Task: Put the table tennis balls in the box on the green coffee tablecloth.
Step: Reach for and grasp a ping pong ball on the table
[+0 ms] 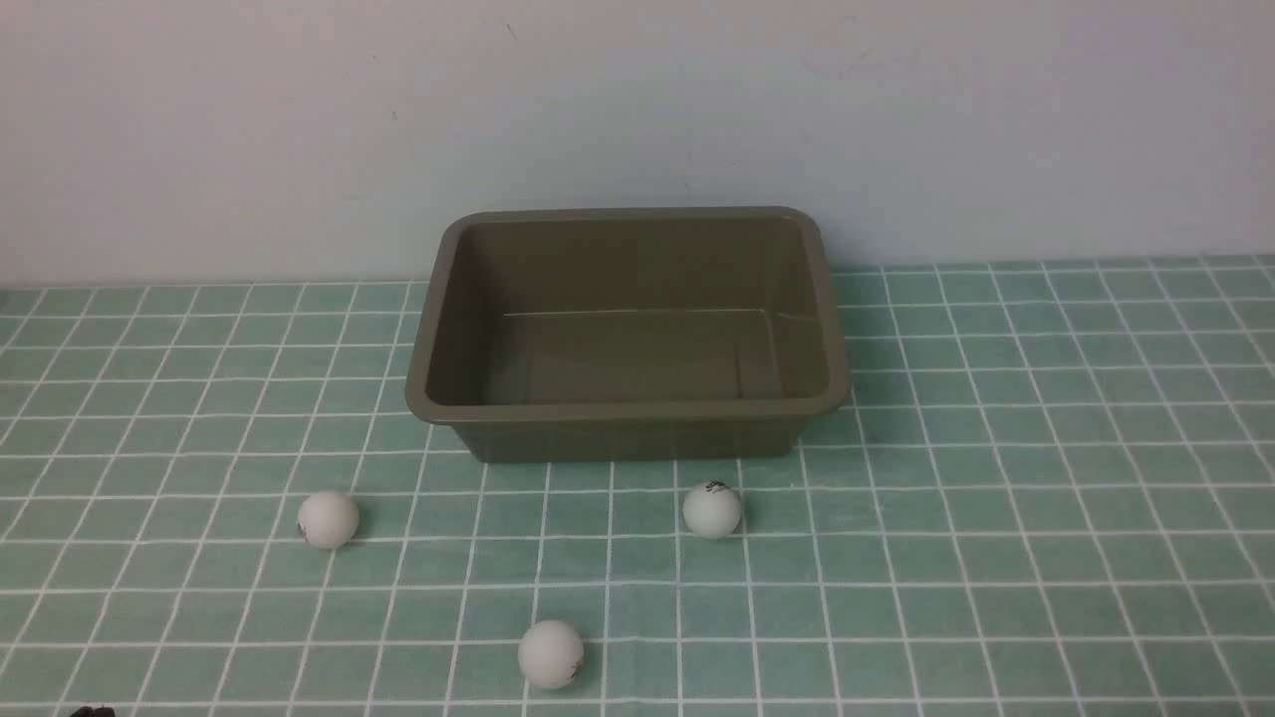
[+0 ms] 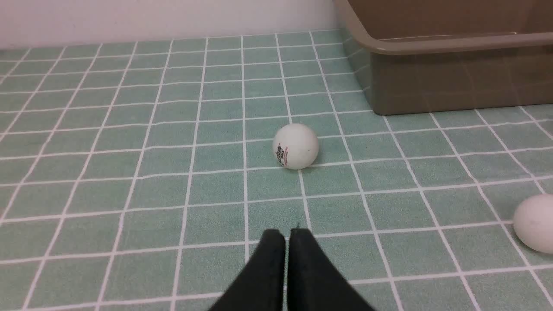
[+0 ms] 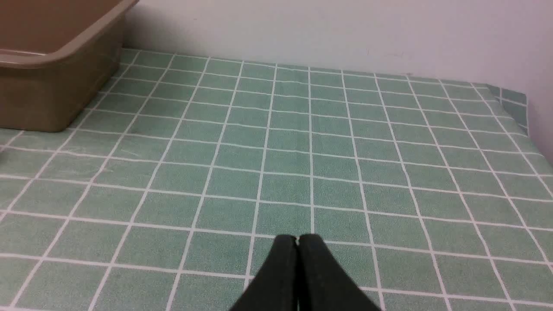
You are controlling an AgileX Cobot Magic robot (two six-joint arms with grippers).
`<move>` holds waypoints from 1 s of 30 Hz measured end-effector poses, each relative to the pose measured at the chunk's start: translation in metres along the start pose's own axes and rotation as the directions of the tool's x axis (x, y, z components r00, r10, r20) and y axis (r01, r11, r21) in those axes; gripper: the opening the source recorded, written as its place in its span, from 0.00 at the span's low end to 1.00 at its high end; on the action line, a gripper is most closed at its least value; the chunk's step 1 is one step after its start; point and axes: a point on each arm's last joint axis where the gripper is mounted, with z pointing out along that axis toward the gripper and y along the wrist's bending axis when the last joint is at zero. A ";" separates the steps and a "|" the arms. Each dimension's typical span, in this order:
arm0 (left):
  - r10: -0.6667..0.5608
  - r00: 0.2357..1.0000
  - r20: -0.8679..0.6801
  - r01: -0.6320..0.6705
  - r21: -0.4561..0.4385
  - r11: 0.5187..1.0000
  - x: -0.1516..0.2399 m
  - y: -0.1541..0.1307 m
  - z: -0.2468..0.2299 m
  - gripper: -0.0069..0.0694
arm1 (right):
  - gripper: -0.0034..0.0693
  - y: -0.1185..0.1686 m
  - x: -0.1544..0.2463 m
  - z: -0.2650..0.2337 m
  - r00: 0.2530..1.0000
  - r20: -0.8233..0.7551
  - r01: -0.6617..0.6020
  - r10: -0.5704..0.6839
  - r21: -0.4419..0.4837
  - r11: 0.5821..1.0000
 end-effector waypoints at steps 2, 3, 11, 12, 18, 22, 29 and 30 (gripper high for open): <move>0.000 1.000 0.000 0.000 0.000 1.000 0.000 0.000 0.000 0.08 | 0.02 0.000 0.000 0.000 1.000 0.000 0.000 0.000 0.000 1.000; 0.000 1.000 0.000 0.000 0.000 1.000 0.000 0.000 0.000 0.08 | 0.02 0.000 0.000 0.000 1.000 0.000 0.000 0.000 0.000 1.000; 0.000 1.000 0.000 0.000 0.000 1.000 0.000 0.000 0.000 0.08 | 0.02 0.000 0.000 0.000 1.000 0.000 0.000 0.000 0.000 1.000; 0.000 1.000 0.000 0.000 0.000 1.000 0.000 0.000 0.000 0.08 | 0.02 0.000 0.000 0.000 1.000 0.000 0.000 0.000 0.000 1.000; 0.000 1.000 0.000 0.000 0.000 1.000 0.000 0.000 0.000 0.08 | 0.02 0.000 0.000 0.000 1.000 0.000 0.000 0.000 0.000 1.000; 0.000 1.000 0.000 0.000 0.000 1.000 0.000 0.000 0.000 0.08 | 0.02 0.000 0.000 0.000 1.000 0.000 0.000 0.000 0.000 1.000; 0.000 1.000 0.000 0.000 0.000 1.000 0.000 0.000 0.000 0.08 | 0.02 0.000 0.000 0.000 1.000 0.000 0.007 -0.007 0.002 1.000; 0.000 1.000 0.000 0.000 0.000 1.000 0.000 0.000 0.000 0.08 | 0.02 0.000 0.000 0.000 1.000 0.000 0.008 -0.008 0.003 1.000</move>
